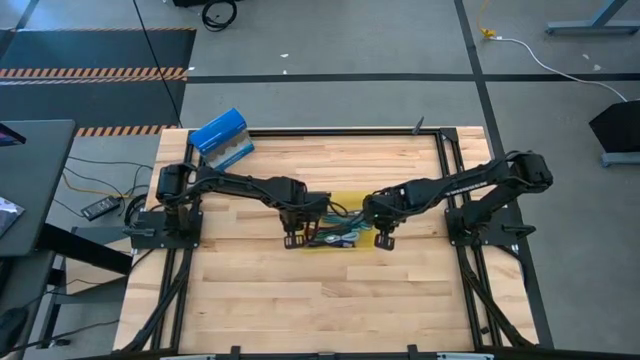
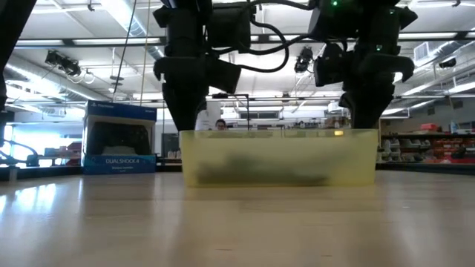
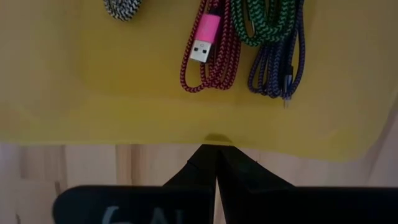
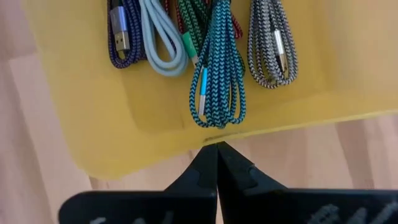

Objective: Pick and place USB-C Cables
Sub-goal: Move the yellow bin to the center of the table

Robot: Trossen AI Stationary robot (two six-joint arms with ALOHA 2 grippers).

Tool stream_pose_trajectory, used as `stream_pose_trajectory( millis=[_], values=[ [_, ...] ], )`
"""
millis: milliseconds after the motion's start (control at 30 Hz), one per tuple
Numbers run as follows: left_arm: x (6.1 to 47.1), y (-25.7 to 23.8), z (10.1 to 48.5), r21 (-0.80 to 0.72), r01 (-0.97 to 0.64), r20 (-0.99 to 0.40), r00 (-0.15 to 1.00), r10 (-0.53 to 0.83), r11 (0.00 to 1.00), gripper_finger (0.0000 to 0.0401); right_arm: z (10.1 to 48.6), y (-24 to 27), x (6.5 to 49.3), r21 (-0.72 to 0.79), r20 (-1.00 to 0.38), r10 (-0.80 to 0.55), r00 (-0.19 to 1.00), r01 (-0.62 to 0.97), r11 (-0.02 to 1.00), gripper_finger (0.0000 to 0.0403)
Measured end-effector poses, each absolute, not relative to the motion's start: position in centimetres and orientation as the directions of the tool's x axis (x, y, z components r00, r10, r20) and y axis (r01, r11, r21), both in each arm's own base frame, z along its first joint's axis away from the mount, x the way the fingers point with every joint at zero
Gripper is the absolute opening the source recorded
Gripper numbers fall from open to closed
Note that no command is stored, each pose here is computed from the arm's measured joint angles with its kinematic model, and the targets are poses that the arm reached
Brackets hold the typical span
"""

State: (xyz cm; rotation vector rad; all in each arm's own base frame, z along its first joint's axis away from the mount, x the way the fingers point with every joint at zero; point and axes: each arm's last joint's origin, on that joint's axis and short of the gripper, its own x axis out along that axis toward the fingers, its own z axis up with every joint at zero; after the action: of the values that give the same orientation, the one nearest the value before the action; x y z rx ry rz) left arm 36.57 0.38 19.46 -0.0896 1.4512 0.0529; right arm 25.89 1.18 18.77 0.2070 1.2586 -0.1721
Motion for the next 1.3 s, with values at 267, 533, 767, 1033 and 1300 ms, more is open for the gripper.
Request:
stream_pose_trajectory(
  millis=[267, 533, 767, 1033, 1300],
  values=[
    [35.8, 0.6, 19.4, -0.002, -0.057, -0.999, 0.038, 0.000, 0.998, 0.0013, 18.2, 1.3, 27.0, 0.113, -0.938, 0.013, 0.347, 0.271, 0.956, 0.0000],
    [35.5, 1.4, 19.4, 0.058, -0.077, -0.998, 0.006, 0.058, 0.995, 0.0013, 17.9, 1.3, 27.6, 0.124, -0.923, 0.010, 0.385, 0.273, 0.954, 0.0000],
    [35.3, 2.2, 19.4, 0.030, -0.135, -1.000, -0.009, 0.030, 0.990, 0.0013, 18.0, 0.2, 27.8, 0.116, -0.914, -0.019, 0.405, 0.308, 0.944, 0.0000],
    [35.3, 2.0, 19.4, -0.018, -0.128, -1.000, -0.011, -0.020, 0.992, 0.0013, 18.0, -1.2, 27.8, 0.102, -0.913, -0.051, 0.406, 0.347, 0.932, 0.0000],
    [35.2, 2.4, 19.4, -0.006, -0.135, -1.000, -0.014, -0.008, 0.991, 0.0013, 18.0, -1.7, 27.9, 0.100, -0.911, -0.053, 0.408, 0.344, 0.934, 0.0000]
  ],
)
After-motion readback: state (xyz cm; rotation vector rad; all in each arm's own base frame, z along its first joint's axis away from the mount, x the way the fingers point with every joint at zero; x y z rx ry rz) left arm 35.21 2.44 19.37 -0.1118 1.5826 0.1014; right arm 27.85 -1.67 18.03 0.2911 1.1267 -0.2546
